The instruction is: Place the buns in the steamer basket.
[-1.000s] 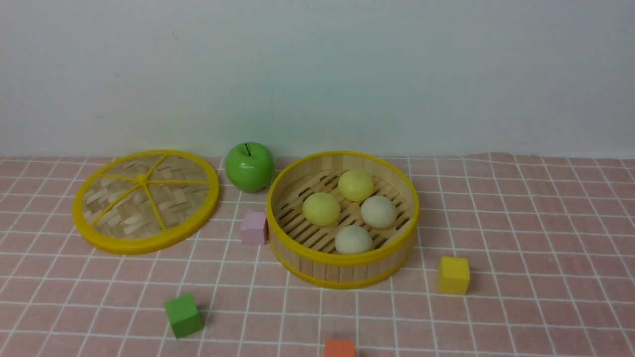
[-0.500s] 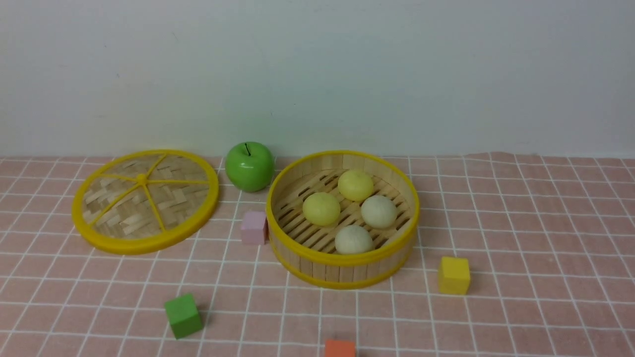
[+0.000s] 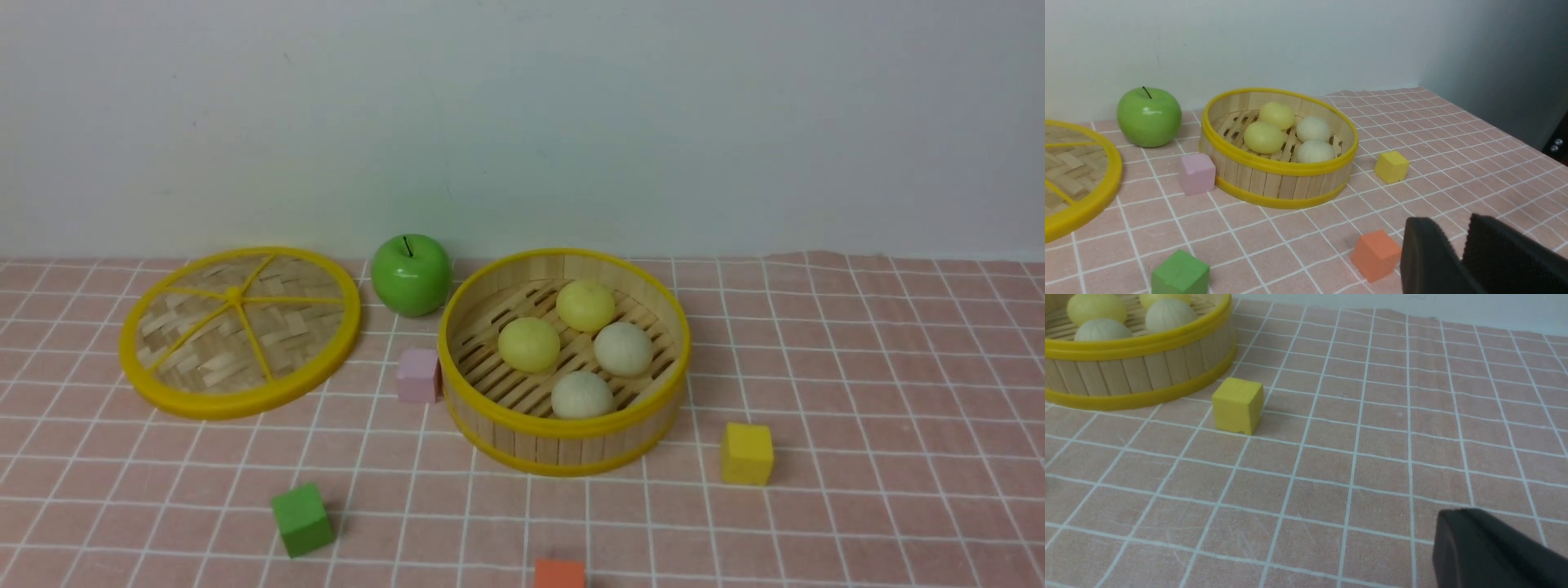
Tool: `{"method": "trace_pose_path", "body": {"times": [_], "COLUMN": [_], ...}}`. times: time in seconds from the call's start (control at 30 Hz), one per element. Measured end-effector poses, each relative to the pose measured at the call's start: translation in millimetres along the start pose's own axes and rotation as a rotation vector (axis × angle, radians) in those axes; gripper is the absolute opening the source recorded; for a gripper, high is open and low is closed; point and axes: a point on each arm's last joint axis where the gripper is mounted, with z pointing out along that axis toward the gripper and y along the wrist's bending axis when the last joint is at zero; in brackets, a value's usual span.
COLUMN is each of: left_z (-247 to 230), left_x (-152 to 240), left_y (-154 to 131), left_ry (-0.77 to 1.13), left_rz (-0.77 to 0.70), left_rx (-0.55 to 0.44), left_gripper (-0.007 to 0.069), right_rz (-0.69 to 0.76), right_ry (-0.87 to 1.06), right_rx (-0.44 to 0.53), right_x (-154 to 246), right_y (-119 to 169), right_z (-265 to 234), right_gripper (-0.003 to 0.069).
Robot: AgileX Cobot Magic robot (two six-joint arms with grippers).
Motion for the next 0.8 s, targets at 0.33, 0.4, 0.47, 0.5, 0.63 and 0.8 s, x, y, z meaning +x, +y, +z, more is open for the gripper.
{"method": "trace_pose_path", "body": {"times": [0.33,0.4,0.47,0.5,0.63,0.8], "left_z": [0.0,0.3,0.4,0.5,0.9,6.5], "left_x": [-2.0,-3.0,-3.2,-2.8,4.5,42.2], "left_y": [1.6,5.5,10.5,12.2,23.6,42.1], "left_ry": [-0.023,-0.044,-0.062,-0.067,-0.088,-0.032], "left_rz": [0.049,0.124,0.153,0.145,0.050,-0.077], "left_rx": [-0.018,-0.077,-0.168,-0.199,-0.392,-0.552], "left_gripper": [0.0179,0.0179,0.0173,0.0166,0.0043,-0.0013], "right_rz": [0.000,-0.001,-0.002,-0.002,-0.003,-0.003], "right_ry": [0.000,0.000,0.000,0.000,0.000,0.000], "right_rx": [0.000,0.000,0.001,0.001,0.001,0.001], "right_x": [0.0,0.0,0.0,0.0,0.0,0.0], "right_y": [0.0,0.0,-0.1,-0.1,-0.1,-0.1], "right_z": [0.0,0.0,0.0,0.0,0.0,0.0], "right_gripper": [0.0004,0.0006,0.0008,0.0008,0.0013,0.0017]}}
